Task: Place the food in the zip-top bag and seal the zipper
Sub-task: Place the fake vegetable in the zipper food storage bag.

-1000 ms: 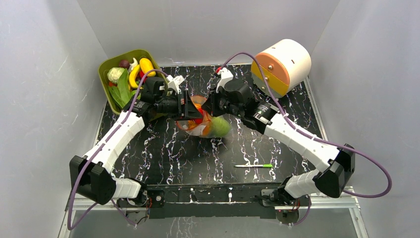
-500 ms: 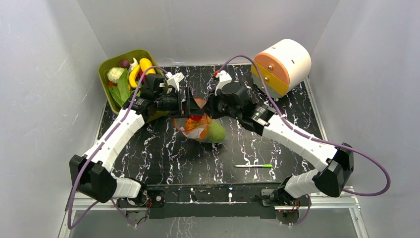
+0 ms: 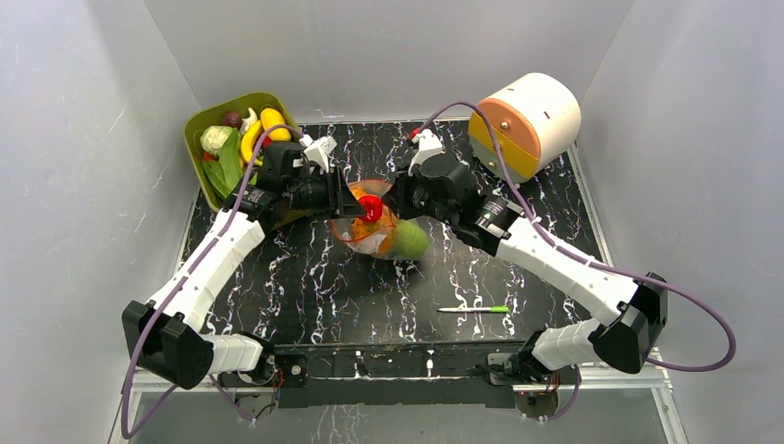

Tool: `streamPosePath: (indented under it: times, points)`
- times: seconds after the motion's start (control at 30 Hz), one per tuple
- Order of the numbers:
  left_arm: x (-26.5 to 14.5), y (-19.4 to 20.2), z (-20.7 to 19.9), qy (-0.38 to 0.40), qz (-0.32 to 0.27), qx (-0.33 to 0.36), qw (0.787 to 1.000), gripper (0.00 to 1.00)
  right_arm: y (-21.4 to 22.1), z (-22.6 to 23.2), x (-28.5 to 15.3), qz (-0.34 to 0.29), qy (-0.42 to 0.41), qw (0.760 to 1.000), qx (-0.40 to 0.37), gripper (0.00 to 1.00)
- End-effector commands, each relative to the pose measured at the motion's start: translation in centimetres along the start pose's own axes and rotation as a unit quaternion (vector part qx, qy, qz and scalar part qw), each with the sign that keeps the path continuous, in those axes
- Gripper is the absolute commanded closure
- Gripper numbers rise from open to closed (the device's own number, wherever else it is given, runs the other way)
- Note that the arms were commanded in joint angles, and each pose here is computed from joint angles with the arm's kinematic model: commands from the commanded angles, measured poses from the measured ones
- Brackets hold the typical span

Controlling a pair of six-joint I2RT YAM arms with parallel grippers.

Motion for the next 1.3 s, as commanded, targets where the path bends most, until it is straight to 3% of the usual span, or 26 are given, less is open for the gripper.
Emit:
streamPosePath:
  times: [0.0,0.27,0.4,0.57,0.6,0.73,0.8,1.07,1.1,1.13,1.27]
  points:
    - [0.1,0.0,0.1,0.008,-0.021,0.013,1.0,0.75,-3.1,2.2,-1.4,-0.069,-0.055,0.996,0.032,1.0]
    - [2.0,0.2,0.7,0.029,-0.02,0.0,0.999,0.78,-3.2,3.8,-1.4,-0.078,-0.105,0.99,0.057,1.0]
    - [2.8,1.3,0.1,0.074,0.001,-0.024,0.997,0.76,-2.8,3.6,-1.3,-0.081,-0.101,0.99,0.06,1.0]
    - [3.0,2.0,0.8,0.056,0.014,-0.028,0.998,0.73,-2.9,2.9,-0.7,-0.082,-0.08,0.992,0.055,1.0]
    - [2.9,2.0,0.7,0.056,0.014,-0.027,0.998,0.71,-2.8,2.8,-0.5,-0.08,-0.075,0.993,0.051,1.0]
    - [1.8,1.5,-0.1,0.049,0.011,-0.019,0.999,0.38,-2.1,1.3,0.0,-0.068,-0.03,0.996,0.038,1.0]
    - [1.3,1.3,-0.3,0.042,0.007,-0.013,0.999,0.27,-1.4,0.4,0.1,-0.059,-0.006,0.998,0.035,1.0]
    - [-1.8,-0.9,-3.1,0.036,-0.042,0.012,0.998,0.14,-0.6,-0.6,-0.6,-0.058,0.011,0.998,0.026,1.0]
    - [-2.3,-1.3,-3.5,0.033,-0.051,0.016,0.998,0.12,-0.5,-0.7,-0.7,-0.057,0.015,0.998,0.023,1.0]
    - [-2.8,-1.7,-3.7,0.025,-0.061,0.017,0.998,0.03,-0.5,-0.9,-0.8,-0.058,0.017,0.998,0.02,1.0]
    - [-4.5,-3.1,-2.8,-0.039,-0.106,0.031,0.993,0.02,-0.6,-1.1,-1.3,-0.062,0.019,0.998,0.006,1.0]
Point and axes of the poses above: each gripper's point midway between its finger pads, its own x axis out along the fingers, its own z axis along the line the jaws close on, y = z × x, the point moved 2 cm from there along -x, back along the fingers, and after that the axes turned 7 degrees about -x, right-handed, at the moved point
